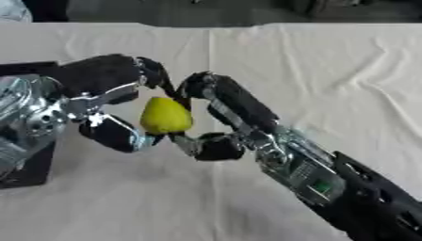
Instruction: Pick up the objects with one hand, pass them to the other hand, and then place them into the box on the other side of the table.
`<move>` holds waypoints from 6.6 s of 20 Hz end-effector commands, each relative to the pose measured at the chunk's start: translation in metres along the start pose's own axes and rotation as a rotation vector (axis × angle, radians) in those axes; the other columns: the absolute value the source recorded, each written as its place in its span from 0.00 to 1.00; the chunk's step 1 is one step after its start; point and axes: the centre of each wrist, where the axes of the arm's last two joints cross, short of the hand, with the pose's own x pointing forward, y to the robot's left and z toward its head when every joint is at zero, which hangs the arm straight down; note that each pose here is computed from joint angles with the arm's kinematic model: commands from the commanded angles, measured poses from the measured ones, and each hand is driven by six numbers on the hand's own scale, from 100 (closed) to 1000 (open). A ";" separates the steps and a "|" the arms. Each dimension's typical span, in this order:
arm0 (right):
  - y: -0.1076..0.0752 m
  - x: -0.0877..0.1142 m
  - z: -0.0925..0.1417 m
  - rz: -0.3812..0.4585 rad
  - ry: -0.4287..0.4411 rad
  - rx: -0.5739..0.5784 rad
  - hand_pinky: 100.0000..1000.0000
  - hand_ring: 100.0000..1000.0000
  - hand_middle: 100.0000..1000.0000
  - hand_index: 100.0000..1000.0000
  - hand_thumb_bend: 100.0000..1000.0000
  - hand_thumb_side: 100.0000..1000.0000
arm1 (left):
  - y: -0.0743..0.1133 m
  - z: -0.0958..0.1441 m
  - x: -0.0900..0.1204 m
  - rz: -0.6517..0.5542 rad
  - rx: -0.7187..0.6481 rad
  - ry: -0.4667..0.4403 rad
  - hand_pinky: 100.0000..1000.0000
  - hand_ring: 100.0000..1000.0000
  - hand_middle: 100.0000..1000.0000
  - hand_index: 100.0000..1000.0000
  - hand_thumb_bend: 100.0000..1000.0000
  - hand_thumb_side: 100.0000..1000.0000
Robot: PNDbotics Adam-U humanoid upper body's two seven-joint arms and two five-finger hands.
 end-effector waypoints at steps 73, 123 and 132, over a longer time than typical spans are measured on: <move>-0.013 0.001 0.012 0.075 0.050 0.041 0.80 0.83 0.48 0.77 0.24 0.02 | 0.011 0.046 -0.052 0.040 0.287 0.307 0.57 0.46 0.31 0.34 0.24 0.00; -0.089 0.008 0.042 -0.026 0.176 -0.299 0.77 0.82 0.49 0.77 0.07 0.00 | -0.023 0.113 -0.157 0.516 0.802 0.783 0.61 0.66 0.67 0.79 0.23 0.75; -0.122 -0.015 0.074 -0.140 0.371 -0.513 0.75 0.86 0.56 0.80 0.00 0.14 | -0.022 0.110 -0.127 1.036 1.090 0.461 0.59 0.72 0.74 0.84 0.24 0.66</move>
